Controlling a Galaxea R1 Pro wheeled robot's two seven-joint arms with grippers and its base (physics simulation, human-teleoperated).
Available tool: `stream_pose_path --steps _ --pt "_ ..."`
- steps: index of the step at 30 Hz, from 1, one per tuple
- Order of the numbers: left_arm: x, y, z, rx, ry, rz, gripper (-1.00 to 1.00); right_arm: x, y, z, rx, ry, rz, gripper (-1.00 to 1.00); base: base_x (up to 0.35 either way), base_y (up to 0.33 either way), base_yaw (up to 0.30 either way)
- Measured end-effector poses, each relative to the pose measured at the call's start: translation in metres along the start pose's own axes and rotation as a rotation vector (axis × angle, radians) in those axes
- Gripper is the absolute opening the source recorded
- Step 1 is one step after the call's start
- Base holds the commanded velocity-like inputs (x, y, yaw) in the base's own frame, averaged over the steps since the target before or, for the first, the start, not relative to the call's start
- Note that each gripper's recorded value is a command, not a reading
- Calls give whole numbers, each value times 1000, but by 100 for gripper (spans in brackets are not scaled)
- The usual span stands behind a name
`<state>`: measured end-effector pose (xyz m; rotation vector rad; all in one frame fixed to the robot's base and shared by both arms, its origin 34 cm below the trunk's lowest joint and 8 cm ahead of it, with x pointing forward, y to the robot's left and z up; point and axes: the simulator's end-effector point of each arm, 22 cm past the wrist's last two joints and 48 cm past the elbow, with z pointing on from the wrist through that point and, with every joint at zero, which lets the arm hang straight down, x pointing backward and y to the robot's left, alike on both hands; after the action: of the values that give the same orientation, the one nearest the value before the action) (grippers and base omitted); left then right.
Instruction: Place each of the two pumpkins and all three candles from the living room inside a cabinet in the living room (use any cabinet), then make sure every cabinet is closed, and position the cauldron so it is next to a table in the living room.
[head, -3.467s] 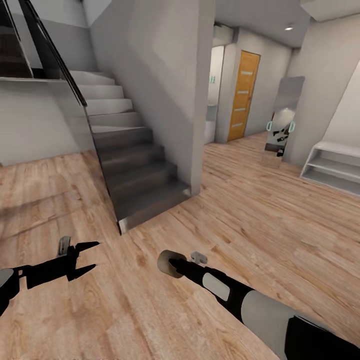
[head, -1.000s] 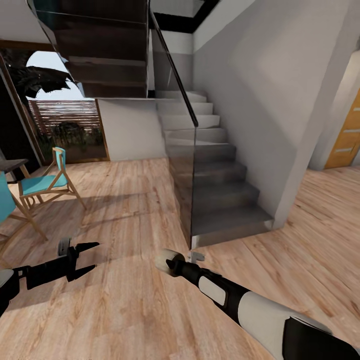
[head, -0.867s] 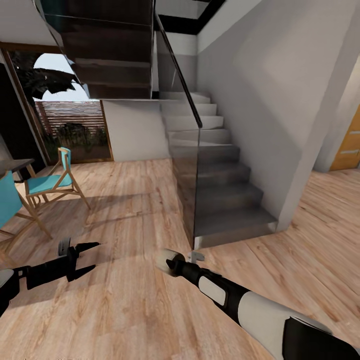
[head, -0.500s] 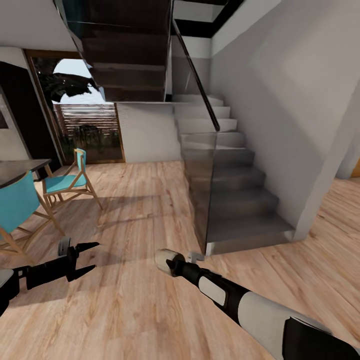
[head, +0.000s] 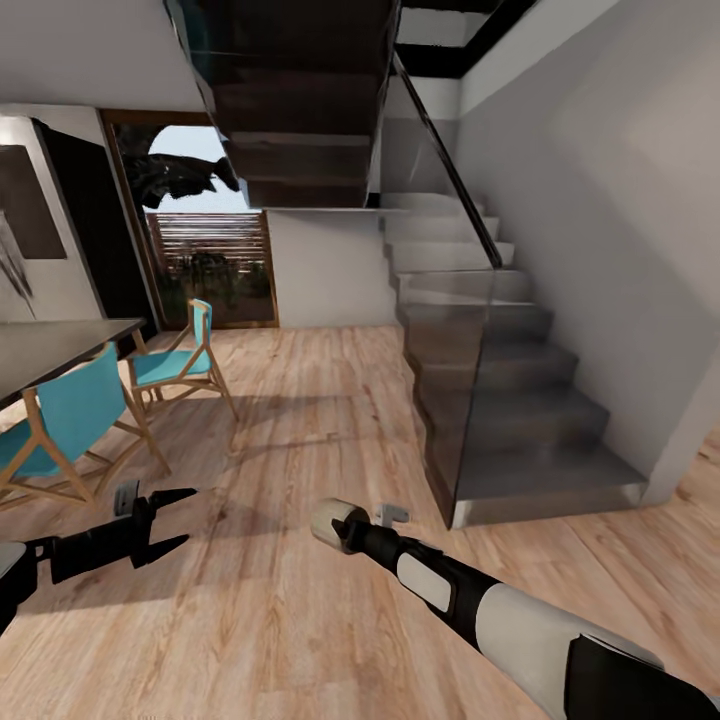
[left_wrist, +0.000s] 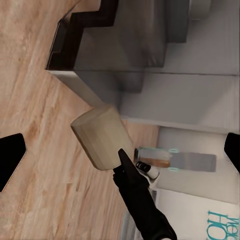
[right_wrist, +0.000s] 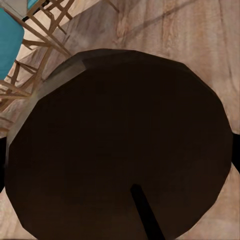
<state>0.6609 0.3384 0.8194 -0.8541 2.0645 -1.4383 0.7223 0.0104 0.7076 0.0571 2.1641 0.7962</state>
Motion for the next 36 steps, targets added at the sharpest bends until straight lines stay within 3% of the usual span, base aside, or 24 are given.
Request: stream_pose_path --steps 36 --pt "0 -8 -4 13 -5 10 100 -6 9 -3 -9 -10 -10 -100 -49 20 252"
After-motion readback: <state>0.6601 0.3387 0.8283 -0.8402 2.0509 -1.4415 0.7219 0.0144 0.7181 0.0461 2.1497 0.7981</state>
